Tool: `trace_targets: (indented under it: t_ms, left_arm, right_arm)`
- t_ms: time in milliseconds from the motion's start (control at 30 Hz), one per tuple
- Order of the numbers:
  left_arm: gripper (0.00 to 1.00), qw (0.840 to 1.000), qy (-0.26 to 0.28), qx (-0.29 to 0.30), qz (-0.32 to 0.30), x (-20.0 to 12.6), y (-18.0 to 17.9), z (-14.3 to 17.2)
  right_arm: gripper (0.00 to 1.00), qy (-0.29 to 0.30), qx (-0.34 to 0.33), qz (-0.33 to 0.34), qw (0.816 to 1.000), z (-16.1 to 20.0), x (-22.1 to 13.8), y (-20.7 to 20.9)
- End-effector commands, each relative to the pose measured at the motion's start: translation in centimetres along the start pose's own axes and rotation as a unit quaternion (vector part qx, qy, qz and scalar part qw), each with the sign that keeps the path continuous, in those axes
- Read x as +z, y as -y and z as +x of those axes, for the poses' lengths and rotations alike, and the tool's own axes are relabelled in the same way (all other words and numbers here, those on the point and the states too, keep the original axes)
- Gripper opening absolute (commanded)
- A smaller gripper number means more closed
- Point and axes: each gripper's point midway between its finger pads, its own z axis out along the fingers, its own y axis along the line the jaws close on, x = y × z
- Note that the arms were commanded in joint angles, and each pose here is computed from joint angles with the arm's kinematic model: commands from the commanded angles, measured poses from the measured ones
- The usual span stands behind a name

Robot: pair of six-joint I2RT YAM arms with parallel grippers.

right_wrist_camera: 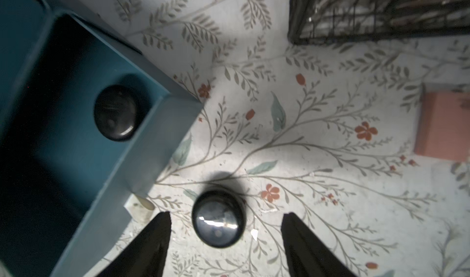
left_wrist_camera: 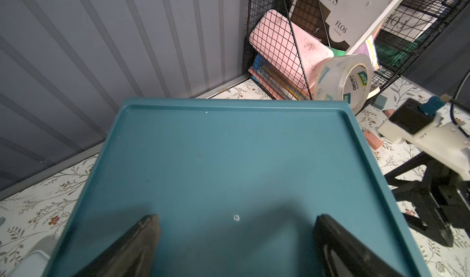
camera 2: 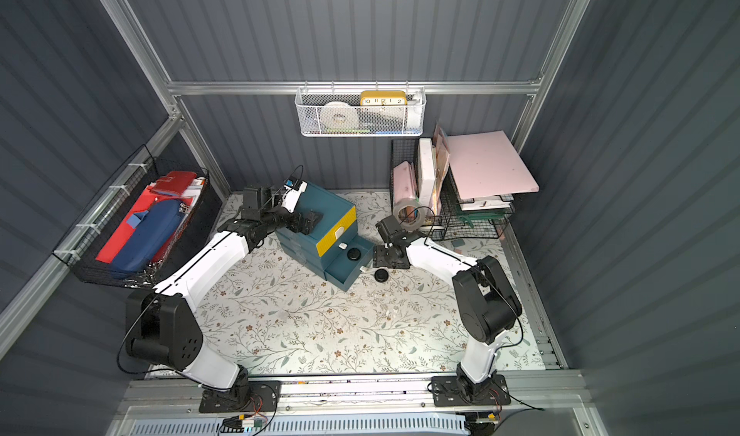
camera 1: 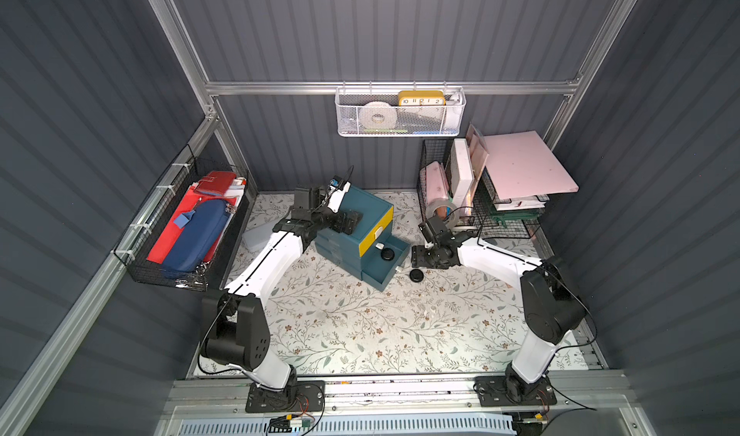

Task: Put the bluetooth earphones in the drawer according to color
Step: Pick up the Bluetooth earphone from the center of the board.

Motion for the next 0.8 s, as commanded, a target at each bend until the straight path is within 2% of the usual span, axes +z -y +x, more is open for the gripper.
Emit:
trace_targets:
  t_ms: [0,767]
  left_arm:
    - [0.99,0.992,-0.104,-0.057,0.035,0.9,1.9,6.3]
    - [0.99,0.992,-0.105,-0.057,0.032,0.8,1.8,6.3]
  right_arm:
    - [0.73,-0.005,-0.015,0.018,1.0,0.6,-0.3,0.7]
    - [0.73,-0.041,-0.035,0.012,0.998,1.8,2.6,-1.0]
